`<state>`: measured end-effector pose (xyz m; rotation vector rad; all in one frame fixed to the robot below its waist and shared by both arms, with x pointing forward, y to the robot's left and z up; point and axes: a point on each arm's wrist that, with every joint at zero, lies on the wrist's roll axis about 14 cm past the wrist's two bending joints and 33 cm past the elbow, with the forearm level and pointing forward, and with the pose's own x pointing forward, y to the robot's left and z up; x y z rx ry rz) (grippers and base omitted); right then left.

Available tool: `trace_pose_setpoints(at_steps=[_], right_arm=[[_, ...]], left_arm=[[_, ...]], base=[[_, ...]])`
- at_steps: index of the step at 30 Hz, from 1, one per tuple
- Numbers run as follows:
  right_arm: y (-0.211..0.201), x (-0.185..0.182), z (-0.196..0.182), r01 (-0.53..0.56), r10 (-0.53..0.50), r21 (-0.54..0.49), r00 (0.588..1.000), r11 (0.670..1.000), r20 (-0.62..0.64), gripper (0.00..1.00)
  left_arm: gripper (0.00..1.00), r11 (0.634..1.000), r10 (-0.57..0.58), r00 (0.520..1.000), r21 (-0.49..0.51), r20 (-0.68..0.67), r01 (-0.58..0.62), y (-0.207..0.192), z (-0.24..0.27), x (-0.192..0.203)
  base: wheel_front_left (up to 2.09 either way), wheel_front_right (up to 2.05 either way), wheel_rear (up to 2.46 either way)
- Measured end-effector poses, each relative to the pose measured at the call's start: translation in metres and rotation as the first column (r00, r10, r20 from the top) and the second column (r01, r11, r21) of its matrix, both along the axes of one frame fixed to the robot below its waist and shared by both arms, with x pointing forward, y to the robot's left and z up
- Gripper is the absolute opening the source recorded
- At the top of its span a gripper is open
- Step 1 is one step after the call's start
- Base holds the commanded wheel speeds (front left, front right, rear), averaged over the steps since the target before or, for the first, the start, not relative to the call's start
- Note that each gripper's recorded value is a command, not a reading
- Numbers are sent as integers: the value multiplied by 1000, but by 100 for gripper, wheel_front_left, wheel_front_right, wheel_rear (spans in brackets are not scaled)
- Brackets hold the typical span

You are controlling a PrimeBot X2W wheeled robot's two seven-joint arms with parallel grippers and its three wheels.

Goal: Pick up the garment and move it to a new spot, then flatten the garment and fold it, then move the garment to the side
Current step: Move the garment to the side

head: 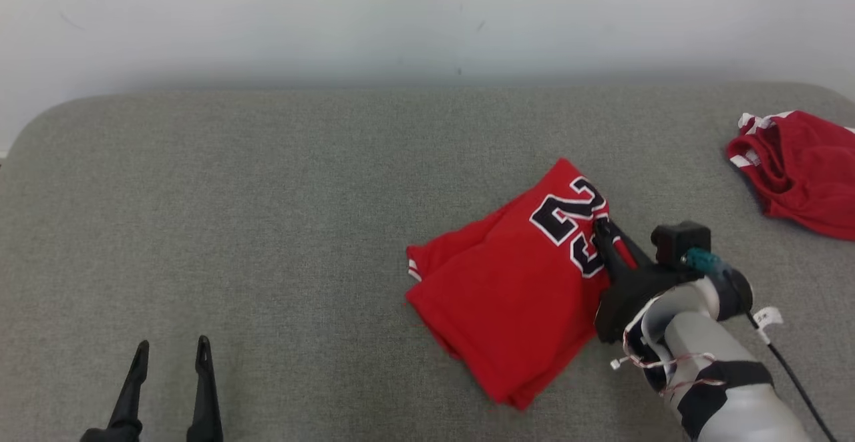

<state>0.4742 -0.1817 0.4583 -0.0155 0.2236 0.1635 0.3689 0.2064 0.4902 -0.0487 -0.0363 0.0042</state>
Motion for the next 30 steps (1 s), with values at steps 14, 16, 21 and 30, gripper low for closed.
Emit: trace_pose_setpoints(at_steps=[14, 16, 21, 30], right_arm=[[-95, 71, 57, 128, -109, -139, 984, 982, 140, 0], [-117, 76, 62, 169, -145, -152, 977, 974, 155, 0], [-159, 82, 63, 240, -209, -199, 964, 950, 165, 0], [-229, 77, 69, 345, -310, -321, 938, 882, 156, 0]], left_arm=[[100, 996, -84, 996, -3, 6, 84, -28, -8, 50], [100, 994, -112, 994, 0, 5, 112, -36, -12, 61], [100, 982, -187, 982, 35, -24, 188, -49, -30, 86], [100, 950, -306, 950, 39, -63, 309, -80, -64, 116]], base=[[0, 0, 0], [0, 0, 0], [0, 0, 0], [0, 0, 0]])
